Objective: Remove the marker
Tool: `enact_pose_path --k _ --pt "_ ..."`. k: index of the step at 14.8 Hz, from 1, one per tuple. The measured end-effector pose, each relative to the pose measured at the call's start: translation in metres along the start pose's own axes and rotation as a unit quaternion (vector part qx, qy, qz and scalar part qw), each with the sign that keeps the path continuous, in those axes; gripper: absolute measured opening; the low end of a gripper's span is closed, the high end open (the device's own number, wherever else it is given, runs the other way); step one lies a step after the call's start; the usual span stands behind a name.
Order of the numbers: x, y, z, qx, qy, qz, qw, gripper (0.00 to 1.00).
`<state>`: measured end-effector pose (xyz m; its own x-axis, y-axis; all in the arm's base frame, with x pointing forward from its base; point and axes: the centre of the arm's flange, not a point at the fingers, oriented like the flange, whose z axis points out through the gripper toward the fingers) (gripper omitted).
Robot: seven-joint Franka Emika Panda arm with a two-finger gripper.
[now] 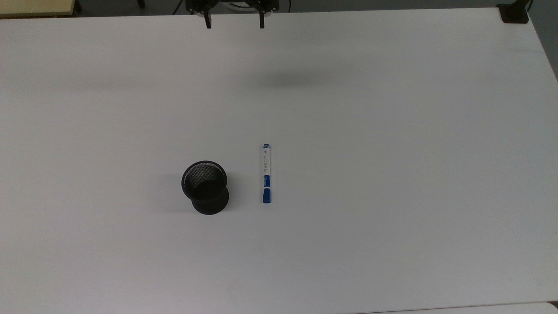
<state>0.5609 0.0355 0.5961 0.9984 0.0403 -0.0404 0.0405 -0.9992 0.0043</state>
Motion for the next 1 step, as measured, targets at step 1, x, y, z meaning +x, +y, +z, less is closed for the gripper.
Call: enact_pose_path --k 1 --pt "0.0000 0.0029 0.0005 0.000 -0.001 0.003 1.0000 1.00"
